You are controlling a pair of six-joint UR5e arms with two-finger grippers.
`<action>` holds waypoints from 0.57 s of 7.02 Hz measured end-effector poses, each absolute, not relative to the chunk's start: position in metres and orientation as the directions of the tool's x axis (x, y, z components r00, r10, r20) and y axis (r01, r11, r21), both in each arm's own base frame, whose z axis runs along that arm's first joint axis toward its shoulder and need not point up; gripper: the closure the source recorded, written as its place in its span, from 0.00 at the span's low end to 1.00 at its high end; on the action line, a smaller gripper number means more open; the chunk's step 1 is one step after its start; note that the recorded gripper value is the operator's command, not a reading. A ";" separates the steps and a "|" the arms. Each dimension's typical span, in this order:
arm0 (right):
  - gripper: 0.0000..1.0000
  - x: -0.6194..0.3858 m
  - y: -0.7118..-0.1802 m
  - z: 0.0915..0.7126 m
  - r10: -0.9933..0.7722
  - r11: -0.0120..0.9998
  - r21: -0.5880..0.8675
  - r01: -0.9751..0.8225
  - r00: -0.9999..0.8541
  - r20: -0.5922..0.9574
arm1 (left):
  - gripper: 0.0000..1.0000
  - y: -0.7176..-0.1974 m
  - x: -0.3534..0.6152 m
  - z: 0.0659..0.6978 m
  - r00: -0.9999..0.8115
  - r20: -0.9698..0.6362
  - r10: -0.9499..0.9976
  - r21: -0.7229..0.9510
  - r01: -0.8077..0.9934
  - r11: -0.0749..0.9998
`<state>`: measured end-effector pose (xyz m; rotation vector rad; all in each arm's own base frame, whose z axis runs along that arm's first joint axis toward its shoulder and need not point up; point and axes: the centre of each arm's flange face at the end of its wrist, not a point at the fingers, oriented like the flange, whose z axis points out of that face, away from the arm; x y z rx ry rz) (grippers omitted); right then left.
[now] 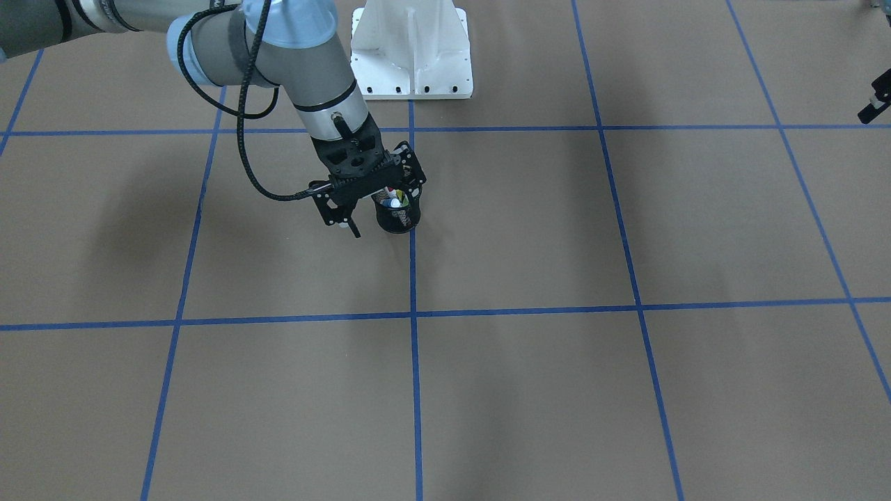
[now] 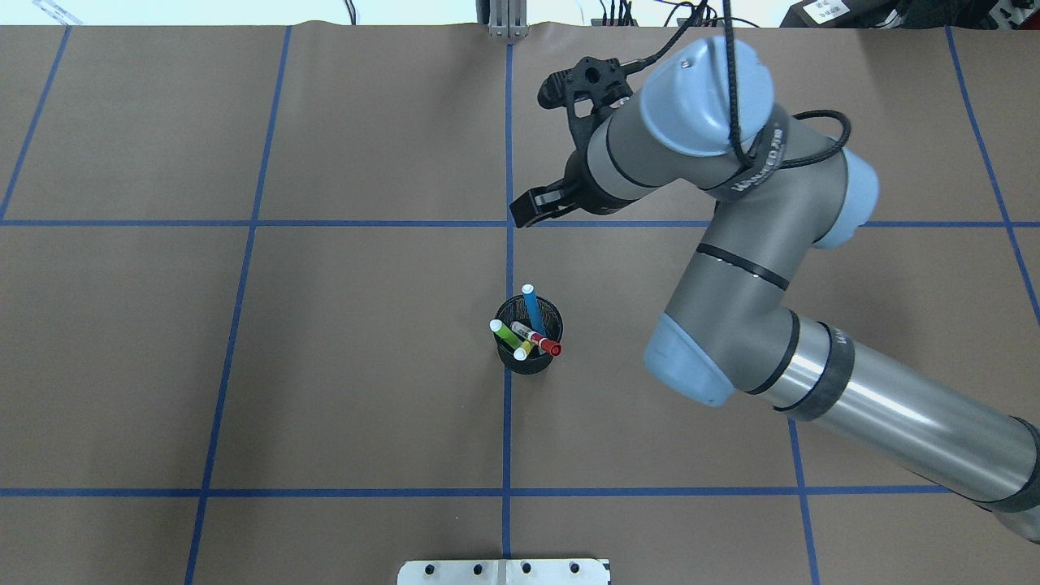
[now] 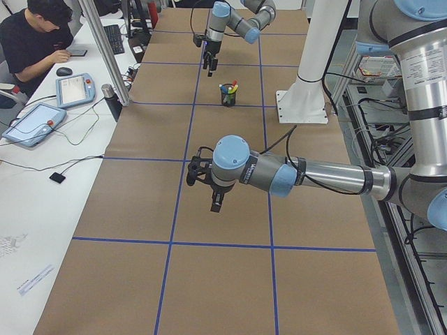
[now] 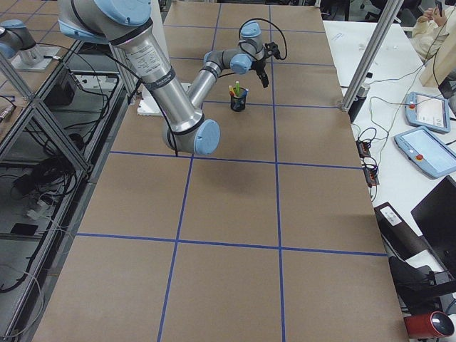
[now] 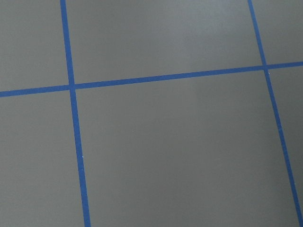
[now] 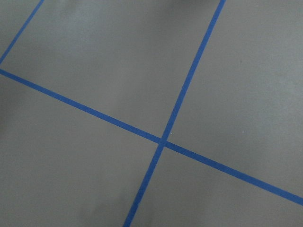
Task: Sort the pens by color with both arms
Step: 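Move the right gripper over the black mesh pen cup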
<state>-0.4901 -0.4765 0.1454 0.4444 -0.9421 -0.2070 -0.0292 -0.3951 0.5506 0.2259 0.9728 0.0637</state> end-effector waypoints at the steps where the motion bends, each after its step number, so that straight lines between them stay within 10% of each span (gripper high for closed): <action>1: 0.15 -0.501 -0.471 0.148 -0.353 0.892 0.451 -0.022 0.588 0.727 | 0.00 -0.396 -0.029 0.550 0.562 -0.812 0.155 0.219 0.047 0.975; 4: 0.18 -0.521 -0.442 0.162 -0.304 0.900 0.434 -0.051 0.640 0.706 | 0.00 -0.397 -0.028 0.548 0.562 -0.811 0.161 0.224 0.045 0.973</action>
